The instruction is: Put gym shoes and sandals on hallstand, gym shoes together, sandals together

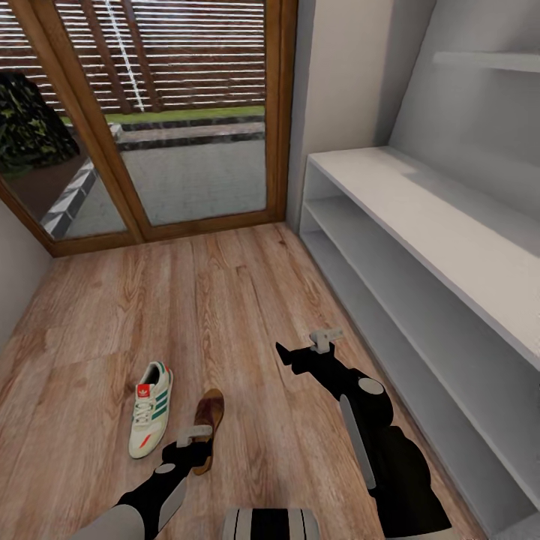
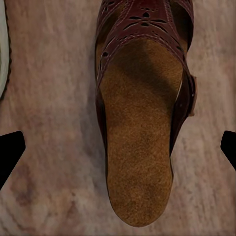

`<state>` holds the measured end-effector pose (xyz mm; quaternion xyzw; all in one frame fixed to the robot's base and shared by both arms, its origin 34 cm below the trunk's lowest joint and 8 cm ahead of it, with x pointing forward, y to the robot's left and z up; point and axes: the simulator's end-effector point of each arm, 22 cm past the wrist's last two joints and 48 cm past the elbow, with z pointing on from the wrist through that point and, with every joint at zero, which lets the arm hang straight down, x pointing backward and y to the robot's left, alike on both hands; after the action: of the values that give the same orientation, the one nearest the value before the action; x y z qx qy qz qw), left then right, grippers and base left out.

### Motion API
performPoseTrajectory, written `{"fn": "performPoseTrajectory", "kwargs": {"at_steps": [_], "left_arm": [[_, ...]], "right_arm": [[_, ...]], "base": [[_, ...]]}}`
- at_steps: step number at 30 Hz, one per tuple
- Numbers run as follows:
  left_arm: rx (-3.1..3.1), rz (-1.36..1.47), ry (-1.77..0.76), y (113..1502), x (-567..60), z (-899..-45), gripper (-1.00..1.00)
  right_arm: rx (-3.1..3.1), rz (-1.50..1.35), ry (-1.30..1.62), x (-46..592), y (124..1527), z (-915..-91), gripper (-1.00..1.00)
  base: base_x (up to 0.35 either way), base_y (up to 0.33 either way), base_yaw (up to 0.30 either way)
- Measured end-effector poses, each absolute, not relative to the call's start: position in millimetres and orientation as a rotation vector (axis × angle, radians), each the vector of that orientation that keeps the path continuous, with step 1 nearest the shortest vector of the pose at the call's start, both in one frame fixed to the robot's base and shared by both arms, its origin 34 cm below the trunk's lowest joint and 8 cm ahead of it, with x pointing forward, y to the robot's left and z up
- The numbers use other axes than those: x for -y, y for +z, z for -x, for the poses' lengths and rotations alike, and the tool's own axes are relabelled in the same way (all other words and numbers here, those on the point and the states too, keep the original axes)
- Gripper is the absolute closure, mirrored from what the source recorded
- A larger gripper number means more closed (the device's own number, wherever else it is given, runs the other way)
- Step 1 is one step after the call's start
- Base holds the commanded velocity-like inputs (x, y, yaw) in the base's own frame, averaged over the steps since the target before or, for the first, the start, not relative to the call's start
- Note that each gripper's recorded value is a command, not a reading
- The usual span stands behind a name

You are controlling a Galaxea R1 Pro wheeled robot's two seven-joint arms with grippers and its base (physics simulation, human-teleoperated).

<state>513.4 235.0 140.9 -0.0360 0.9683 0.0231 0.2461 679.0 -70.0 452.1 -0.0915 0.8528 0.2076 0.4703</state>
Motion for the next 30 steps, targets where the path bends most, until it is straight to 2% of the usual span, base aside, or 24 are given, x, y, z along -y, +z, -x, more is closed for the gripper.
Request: {"fn": "performPoseTrajectory", "kwargs": {"at_steps": [8, 17, 30], "left_arm": [[-2.642, 0.099, 0.063, 140.8, -235.0, -513.4, -1.0], [-2.653, 0.098, 0.064, 135.4, -234.9, -509.1, -1.0], [-2.687, 0.091, 0.067, 120.1, -235.1, -496.2, -1.0]], "right_arm": [[-2.09, 0.225, 0.509, 69.8, 452.0, -678.9, -1.0], [-2.102, 0.223, 0.512, 69.6, 444.4, -678.2, -1.0], [-2.135, 0.218, 0.521, 68.4, 423.4, -675.4, -1.0]], "base": [[0.0, 0.0, -0.015], [0.0, 0.0, -0.115], [0.0, 0.0, -0.012]]}}
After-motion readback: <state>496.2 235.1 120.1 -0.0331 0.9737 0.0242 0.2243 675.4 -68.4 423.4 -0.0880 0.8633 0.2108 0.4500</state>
